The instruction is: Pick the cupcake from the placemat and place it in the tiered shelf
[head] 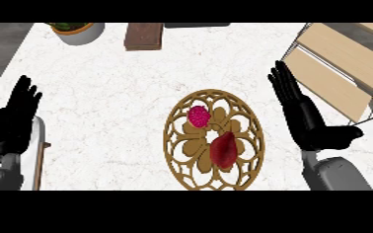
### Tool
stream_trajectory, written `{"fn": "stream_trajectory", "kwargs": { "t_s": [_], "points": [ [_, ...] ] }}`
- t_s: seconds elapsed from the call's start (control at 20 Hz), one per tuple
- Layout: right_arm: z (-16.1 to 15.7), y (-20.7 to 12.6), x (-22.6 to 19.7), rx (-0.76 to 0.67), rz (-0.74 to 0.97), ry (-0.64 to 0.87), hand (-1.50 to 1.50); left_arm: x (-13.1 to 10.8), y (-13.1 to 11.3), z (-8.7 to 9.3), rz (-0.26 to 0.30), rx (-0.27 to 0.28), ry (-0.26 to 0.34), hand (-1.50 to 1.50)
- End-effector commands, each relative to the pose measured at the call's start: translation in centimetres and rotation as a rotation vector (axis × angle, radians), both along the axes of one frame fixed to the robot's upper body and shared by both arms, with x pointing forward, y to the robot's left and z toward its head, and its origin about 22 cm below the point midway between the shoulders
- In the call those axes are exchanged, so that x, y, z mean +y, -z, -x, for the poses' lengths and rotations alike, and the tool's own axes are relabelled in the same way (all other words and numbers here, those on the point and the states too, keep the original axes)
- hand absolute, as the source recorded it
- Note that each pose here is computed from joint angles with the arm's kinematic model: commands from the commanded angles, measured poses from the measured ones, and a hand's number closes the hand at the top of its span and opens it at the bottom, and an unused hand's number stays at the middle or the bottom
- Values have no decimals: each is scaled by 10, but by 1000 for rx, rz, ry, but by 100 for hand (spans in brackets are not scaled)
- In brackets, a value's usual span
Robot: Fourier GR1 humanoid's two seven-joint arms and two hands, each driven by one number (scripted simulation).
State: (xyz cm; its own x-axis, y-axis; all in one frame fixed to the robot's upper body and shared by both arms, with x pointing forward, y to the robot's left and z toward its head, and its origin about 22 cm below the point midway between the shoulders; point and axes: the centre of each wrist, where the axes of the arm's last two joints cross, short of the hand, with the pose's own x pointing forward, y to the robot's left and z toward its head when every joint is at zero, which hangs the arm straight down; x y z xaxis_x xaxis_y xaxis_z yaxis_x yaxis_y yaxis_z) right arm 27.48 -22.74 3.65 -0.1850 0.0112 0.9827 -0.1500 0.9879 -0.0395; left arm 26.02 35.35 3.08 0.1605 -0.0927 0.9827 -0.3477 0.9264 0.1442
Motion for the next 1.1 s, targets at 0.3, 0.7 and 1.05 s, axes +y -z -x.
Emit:
{"fn": "stream_trajectory", "kwargs": {
  "t_s": [0.3, 0.7, 1.05],
  "points": [
    [6, -13, -127, 59, 671, 414, 150, -41, 48, 16, 128, 232, 165, 0],
    [9, 1, -76, 127, 402, 299, -150, -67, 64, 11, 181, 320, 235, 0],
    [33, -42, -54, 168, 469, 43, -150, -53, 52, 9, 170, 312, 223, 0]
  ]
}}
